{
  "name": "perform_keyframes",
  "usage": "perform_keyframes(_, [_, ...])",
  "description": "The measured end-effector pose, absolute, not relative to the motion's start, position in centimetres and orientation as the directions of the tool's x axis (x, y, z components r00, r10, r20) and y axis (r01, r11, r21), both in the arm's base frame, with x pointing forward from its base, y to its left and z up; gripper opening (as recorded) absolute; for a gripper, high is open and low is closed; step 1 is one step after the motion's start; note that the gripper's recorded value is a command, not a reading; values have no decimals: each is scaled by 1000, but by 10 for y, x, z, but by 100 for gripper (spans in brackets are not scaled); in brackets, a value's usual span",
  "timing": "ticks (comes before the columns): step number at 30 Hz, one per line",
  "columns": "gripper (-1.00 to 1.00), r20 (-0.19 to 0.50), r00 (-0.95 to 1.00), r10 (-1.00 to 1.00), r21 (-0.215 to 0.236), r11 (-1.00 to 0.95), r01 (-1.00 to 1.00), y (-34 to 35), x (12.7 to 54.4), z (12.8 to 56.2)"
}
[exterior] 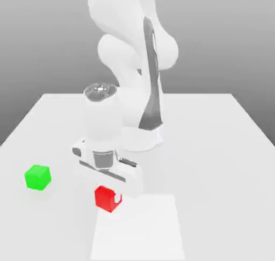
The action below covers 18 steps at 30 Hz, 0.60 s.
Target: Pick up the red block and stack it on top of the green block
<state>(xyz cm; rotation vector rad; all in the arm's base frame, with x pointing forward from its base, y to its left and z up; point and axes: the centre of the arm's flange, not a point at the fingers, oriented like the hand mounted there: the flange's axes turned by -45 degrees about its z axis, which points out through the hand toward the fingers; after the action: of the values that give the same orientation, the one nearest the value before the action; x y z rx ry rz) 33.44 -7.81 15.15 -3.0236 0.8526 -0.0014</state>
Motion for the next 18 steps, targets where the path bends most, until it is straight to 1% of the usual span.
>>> perform_keyframes(7, [-100,1,846,-533,0,-846,-533,-85,333,206])
perform_keyframes(13, [-100,1,775,-631,0,-775,-631,-165,315,224])
perform_keyframes(18, [-100,1,696,-718,0,-696,-718,-238,280,236])
